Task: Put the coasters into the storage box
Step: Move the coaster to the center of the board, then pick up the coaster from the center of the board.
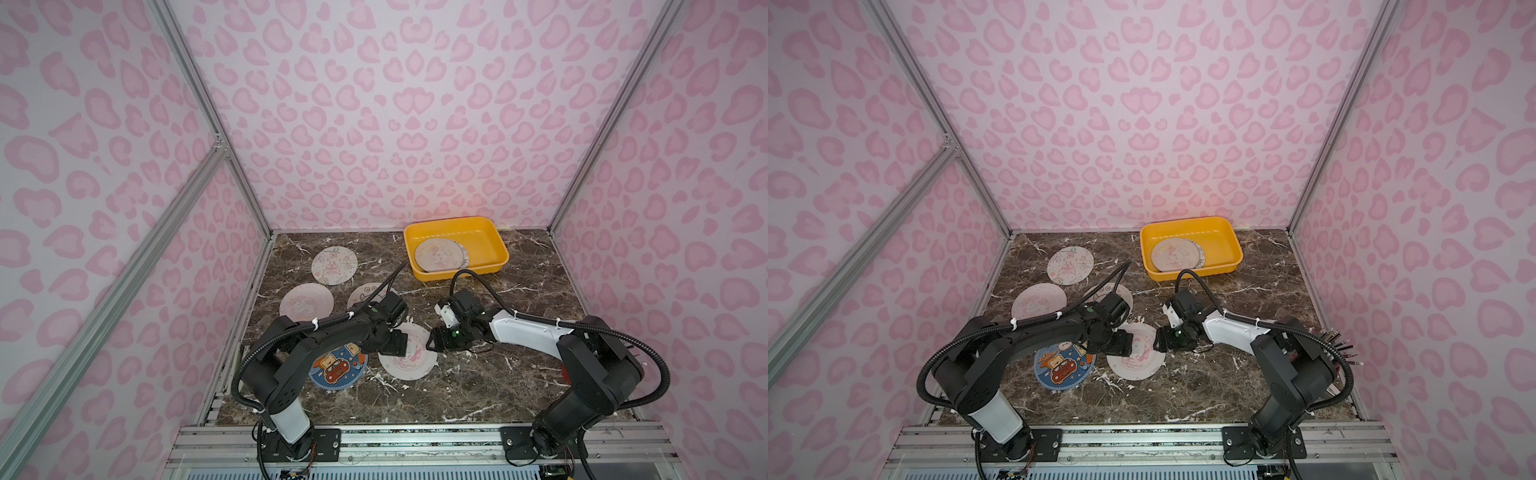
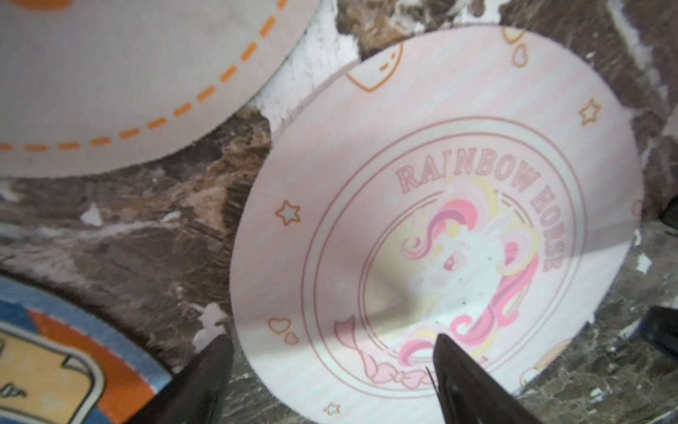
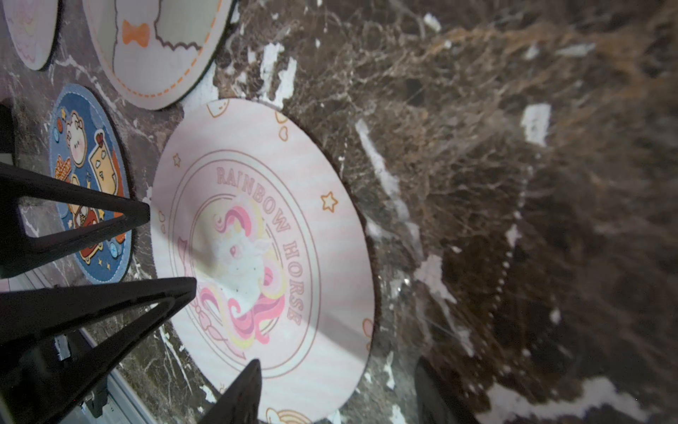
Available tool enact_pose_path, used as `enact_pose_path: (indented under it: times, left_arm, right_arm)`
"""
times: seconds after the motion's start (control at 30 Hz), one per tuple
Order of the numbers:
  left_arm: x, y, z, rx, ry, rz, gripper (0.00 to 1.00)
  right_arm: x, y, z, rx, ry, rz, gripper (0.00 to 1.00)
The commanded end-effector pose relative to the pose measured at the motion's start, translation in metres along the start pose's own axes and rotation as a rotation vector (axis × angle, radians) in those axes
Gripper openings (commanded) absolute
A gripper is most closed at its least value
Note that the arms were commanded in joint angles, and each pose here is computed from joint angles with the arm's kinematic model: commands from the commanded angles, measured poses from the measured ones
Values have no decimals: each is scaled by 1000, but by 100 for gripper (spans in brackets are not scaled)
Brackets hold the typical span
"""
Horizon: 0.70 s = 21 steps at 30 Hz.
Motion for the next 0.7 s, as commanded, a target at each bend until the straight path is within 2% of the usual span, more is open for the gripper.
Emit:
enact_pose_path:
  times: [0.0,0.33,0.67]
  left_arm:
    - [-2,5,-6,-40,9,21,86]
    - [-4,9,-10,-61,7,38,84]
    - [-6,12,-12,-68,7,51,83]
  right_arm:
    - [-1,5,-7,-33,18,-1,64]
    - [-7,11,-7,-35,23,18,49]
    - [-8,17,-6,-31,20,30,46]
Point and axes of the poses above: each gripper's point midway between its finger pads, its own y axis out along the fingers, its own z axis along the line the jaws close on, x = y × z, the point moved 2 cm from there along -y, back along the fingers, and after that the axes turned 2 degrees about -y, right-handed, at the moved point
